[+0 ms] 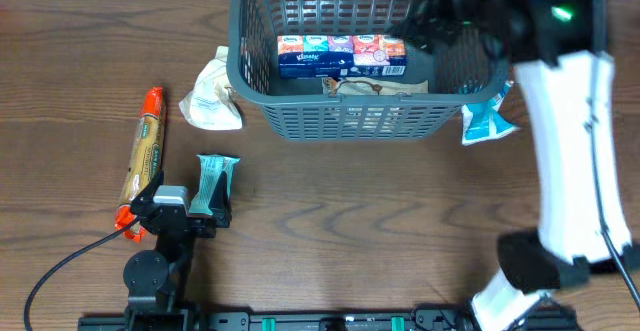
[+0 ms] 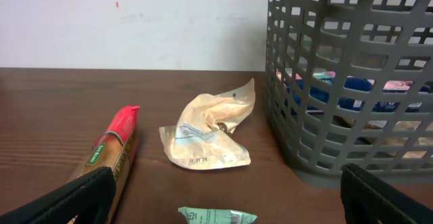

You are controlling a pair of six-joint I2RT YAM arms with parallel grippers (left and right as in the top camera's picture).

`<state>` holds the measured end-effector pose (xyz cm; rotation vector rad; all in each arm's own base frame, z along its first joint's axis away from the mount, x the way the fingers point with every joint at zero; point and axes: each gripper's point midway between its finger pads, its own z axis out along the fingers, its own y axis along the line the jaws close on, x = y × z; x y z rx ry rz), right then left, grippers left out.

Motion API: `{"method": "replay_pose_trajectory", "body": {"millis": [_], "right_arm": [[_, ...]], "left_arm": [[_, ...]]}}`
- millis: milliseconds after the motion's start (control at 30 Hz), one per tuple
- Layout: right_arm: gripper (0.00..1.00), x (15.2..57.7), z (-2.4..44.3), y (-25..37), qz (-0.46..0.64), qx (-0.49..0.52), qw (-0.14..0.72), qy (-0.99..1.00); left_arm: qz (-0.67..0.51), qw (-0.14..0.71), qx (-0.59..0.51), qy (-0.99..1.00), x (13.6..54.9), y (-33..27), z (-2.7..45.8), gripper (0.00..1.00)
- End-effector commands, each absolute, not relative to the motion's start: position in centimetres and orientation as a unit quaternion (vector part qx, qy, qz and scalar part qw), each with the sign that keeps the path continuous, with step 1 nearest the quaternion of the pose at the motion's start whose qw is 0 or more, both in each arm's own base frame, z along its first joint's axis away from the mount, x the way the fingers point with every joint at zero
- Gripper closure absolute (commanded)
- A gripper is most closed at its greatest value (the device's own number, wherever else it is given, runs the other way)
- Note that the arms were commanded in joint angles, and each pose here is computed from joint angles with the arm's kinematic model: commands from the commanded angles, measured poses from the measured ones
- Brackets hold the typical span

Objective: Pack container
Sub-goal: 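Move the right gripper to the blue-and-white wrapped pack beside the basket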

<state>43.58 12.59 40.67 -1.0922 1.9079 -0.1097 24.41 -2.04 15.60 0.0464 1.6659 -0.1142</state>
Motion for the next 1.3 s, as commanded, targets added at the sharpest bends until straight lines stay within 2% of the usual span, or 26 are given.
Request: {"method": "replay_pose_trajectory", "body": {"millis": [0, 100, 133, 200, 367, 600, 800, 1267], "right_arm": [[0.01, 43.5, 44.6, 2.6, -0.132, -0.162, 0.486, 0.849], [0.01, 40.8, 46.5, -5.2, -0.136, 0.079, 0.505, 0.849], [0.01, 40.0, 46.4, -6.7, -0.125, 0.124, 0.502, 0.847], [0.01, 38.7, 45.3, -8.7, -0.102, 0.168, 0.480, 0.855], [0.01, 37.0, 40.6, -11.6, -0.068, 0.199, 0.392, 0.896], [0.01, 38.3, 32.6, -10.3, -0.021, 0.100, 0.264, 0.959], [0.01, 40.3, 27.5, -8.3, 0.040, -0.005, 0.214, 0.976], [0.01, 41.0, 23.2, -8.1, 0.059, -0.059, 0.185, 0.979]], "left_arm": [[-0.064, 0.653, 0.029, 0.754, 24.3, -2.6, 14.0, 0.01], [-0.064, 0.653, 0.029, 0.754, 24.3, -2.6, 14.0, 0.01], [-0.064, 0.653, 0.029, 0.754, 24.3, -2.6, 14.0, 0.01], [-0.064, 0.653, 0.029, 0.754, 24.3, -2.6, 14.0, 0.01], [-0.064, 0.653, 0.029, 0.754, 24.3, -2.6, 14.0, 0.01], [-0.064, 0.653, 0.028, 0.754, 24.3, -2.6, 14.0, 0.01], [-0.064, 0.653, 0.029, 0.754, 24.3, -2.6, 14.0, 0.01], [-0.064, 0.653, 0.028, 0.754, 24.3, -2.6, 14.0, 0.01]]}}
